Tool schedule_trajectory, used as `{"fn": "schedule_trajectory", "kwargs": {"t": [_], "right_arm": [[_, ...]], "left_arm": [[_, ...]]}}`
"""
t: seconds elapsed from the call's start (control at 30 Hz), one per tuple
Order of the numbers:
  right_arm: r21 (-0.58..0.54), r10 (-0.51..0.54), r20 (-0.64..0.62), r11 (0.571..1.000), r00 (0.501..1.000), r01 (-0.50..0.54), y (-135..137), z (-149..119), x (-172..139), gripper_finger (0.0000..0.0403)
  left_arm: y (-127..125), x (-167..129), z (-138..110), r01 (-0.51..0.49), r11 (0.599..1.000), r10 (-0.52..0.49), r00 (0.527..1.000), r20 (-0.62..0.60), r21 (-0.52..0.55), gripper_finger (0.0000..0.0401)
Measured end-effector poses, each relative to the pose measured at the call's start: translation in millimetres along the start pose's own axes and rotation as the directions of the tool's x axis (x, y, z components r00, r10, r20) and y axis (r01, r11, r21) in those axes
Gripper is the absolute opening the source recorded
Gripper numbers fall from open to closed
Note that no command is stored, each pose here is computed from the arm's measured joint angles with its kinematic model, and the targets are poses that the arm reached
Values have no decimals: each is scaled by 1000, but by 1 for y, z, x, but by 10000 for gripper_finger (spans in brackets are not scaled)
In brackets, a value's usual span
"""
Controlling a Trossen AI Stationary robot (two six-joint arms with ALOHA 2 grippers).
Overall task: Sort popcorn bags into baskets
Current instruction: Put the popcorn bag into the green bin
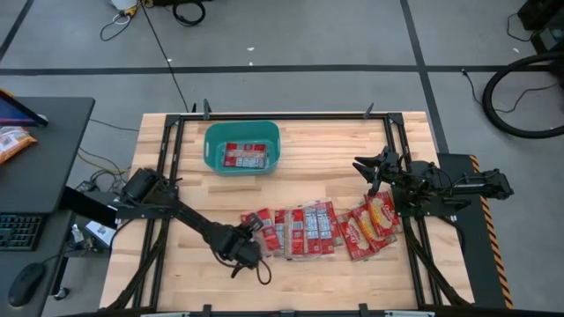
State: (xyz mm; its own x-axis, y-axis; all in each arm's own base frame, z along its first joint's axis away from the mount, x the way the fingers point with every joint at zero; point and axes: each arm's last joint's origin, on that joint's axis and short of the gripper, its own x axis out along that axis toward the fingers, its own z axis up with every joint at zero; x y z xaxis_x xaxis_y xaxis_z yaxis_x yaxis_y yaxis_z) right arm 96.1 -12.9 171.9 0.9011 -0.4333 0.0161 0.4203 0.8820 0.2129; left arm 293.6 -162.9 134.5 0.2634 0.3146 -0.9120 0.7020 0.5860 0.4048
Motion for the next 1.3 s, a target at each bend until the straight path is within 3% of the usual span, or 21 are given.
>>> {"fn": "schedule_trajectory", "kwargs": {"t": [0.3, 0.53, 0.67, 0.9, 1.13, 1.23, 1.3], "right_arm": [[0, 0, -1, 1000, 1000, 0, 0, 0, 0, 119], [0, 0, 0, 1000, 1000, 0, 0, 0, 0, 119], [0, 0, 0, 1000, 1000, 0, 0, 0, 0, 119], [0, 0, 0, 1000, 1000, 0, 0, 0, 0, 119], [0, 0, 0, 1000, 1000, 0, 0, 0, 0, 119], [0, 1, 0, 1000, 1000, -1, 0, 0, 0, 119], [0, 0, 0, 1000, 1000, 0, 0, 0, 0, 119]], "left_arm": [[22, -43, -16, -35, 983, 38, 999, 16, -181, 4], [49, -79, -53, -174, 910, 173, 984, -36, -375, 3], [66, -95, -78, -209, 843, 208, 976, -57, -497, 3], [94, -111, -125, -290, 676, 256, 955, -153, -677, 3], [133, -86, -166, -322, 455, 150, 947, -285, -831, 3], [148, -67, -182, -344, 402, 78, 936, -342, -849, 3], [156, -55, -192, -357, 388, 35, 927, -374, -850, 3]]}}
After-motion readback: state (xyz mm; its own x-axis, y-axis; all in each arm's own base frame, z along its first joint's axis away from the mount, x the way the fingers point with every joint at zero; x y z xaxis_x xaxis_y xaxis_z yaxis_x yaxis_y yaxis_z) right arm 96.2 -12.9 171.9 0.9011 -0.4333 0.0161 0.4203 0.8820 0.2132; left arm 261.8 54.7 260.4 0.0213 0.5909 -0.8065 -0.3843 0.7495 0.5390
